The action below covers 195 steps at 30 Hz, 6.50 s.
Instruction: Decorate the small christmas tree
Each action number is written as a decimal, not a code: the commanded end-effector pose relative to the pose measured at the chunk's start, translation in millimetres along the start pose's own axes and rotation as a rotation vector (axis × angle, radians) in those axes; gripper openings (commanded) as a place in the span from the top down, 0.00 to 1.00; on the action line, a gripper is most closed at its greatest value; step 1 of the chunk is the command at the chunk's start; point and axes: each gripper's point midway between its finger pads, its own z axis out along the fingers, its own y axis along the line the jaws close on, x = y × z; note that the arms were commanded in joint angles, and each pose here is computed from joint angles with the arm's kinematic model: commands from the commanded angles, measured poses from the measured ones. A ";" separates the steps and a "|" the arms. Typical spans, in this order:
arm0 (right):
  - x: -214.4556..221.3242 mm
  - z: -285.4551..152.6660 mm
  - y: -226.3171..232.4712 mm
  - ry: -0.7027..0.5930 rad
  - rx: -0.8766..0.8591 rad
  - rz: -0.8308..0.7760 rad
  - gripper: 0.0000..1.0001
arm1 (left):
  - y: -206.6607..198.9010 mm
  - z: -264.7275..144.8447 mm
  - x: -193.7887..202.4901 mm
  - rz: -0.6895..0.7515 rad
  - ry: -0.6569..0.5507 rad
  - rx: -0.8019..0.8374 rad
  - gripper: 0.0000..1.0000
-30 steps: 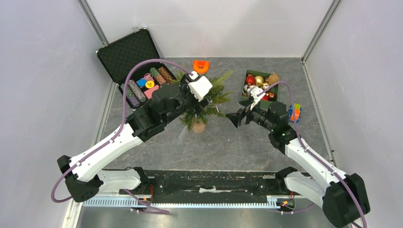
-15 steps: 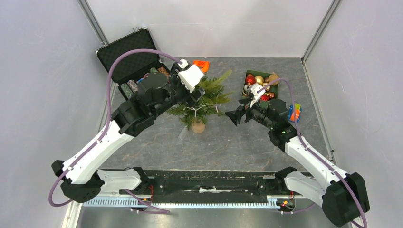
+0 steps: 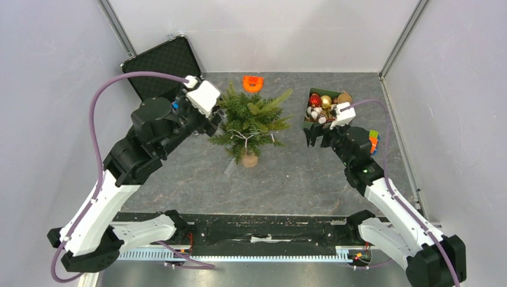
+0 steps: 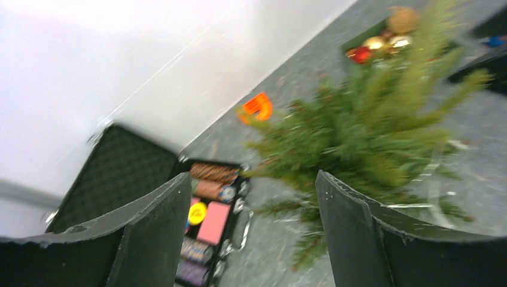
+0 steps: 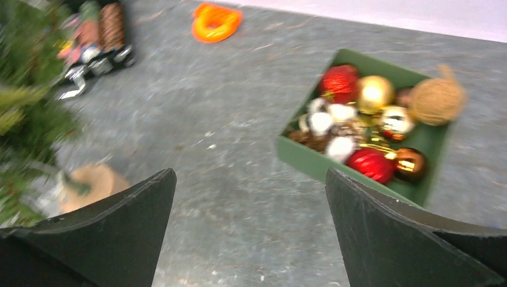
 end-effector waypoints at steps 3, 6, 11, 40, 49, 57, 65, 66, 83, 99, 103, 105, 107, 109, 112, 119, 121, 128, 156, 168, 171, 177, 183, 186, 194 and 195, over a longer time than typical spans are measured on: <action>-55.0 -16.8 -79.8 -0.145 0.376 0.115 0.05 | 71.6 -1.5 43.8 0.026 0.208 -0.232 0.18; -56.7 -7.8 -115.5 -0.125 0.459 0.152 0.08 | 88.9 2.9 61.9 -0.018 0.263 -0.242 0.18; -47.8 24.3 -161.2 -0.051 0.506 0.177 0.18 | 106.8 19.5 130.3 -0.172 0.336 -0.234 0.18; 47.0 147.4 -253.5 0.221 0.658 0.029 0.38 | 72.9 40.8 242.8 -0.412 0.386 -0.148 0.24; 54.4 155.7 -264.5 0.251 0.680 -0.025 0.43 | 68.1 41.5 243.7 -0.421 0.393 -0.119 0.25; 60.0 156.3 -269.1 0.269 0.693 -0.056 0.57 | 63.2 41.9 242.7 -0.424 0.388 -0.092 0.26; 50.0 152.6 -266.2 0.244 0.682 -0.067 0.69 | 61.8 41.0 241.8 -0.417 0.386 -0.083 0.26; 46.4 150.3 -264.6 0.233 0.680 -0.067 0.70 | 61.5 41.2 241.6 -0.417 0.385 -0.080 0.26; -27.0 124.7 -137.8 0.052 0.240 -0.100 0.75 | 54.9 39.2 229.5 -0.416 0.347 -0.040 0.26; -2.4 1.7 51.5 -0.047 -0.479 -0.190 0.73 | 41.6 33.9 209.7 -0.419 0.284 0.035 0.25; 8.1 -26.3 76.6 -0.029 -0.597 -0.190 0.74 | 34.0 31.2 201.4 -0.419 0.267 0.085 0.26; 3.4 -38.3 88.4 -0.048 -0.639 -0.197 0.73 | 32.7 28.5 194.4 -0.408 0.257 0.101 0.26; -8.8 -38.3 80.0 -0.083 -0.559 -0.207 0.72 | 32.2 27.4 187.7 -0.404 0.242 0.114 0.26; -23.2 -30.4 56.7 -0.112 -0.402 -0.203 0.69 | 30.3 27.6 184.7 -0.407 0.233 0.128 0.26; -39.0 -11.0 13.5 -0.089 -0.140 -0.141 0.64 | 28.2 26.6 184.2 -0.407 0.232 0.137 0.27; -27.0 33.0 -121.8 0.088 0.467 -0.040 0.23 | 26.0 25.0 188.6 -0.396 0.245 0.143 0.24; -25.8 48.2 -144.3 0.111 0.517 -0.057 0.18 | 25.3 26.1 190.4 -0.398 0.251 0.147 0.24; 3.1 103.1 -215.0 0.183 0.598 -0.019 0.18 | 26.4 29.5 198.2 -0.398 0.275 0.146 0.24; 56.9 168.0 -274.3 0.317 0.677 -0.140 0.58 | 31.2 39.6 210.0 -0.429 0.327 0.143 0.25; -9.9 134.5 -245.6 0.201 0.628 -0.056 0.82 | 29.3 33.8 205.0 -0.394 0.332 0.168 0.25; -35.9 114.4 -219.9 0.175 0.556 0.020 0.84 | 26.4 24.5 193.6 -0.363 0.332 0.198 0.25; -141.7 71.7 -126.5 0.058 0.222 0.132 0.88 | 29.0 -10.9 117.4 -0.263 0.206 0.219 0.23; -269.9 13.1 21.5 -0.118 -0.122 0.078 0.90 | -0.8 -45.9 52.4 -0.188 0.085 0.304 0.19; -302.9 -17.0 95.5 -0.177 -0.346 0.124 0.95 | -10.9 -56.5 38.4 -0.124 0.067 0.311 0.19; -274.0 -99.4 290.3 -0.138 -0.797 0.078 0.96 | -29.1 -100.7 19.1 -0.005 -0.036 0.346 0.18; -264.0 -106.3 305.1 -0.124 -0.829 0.078 0.96 | -34.3 -109.6 18.2 0.012 -0.049 0.364 0.18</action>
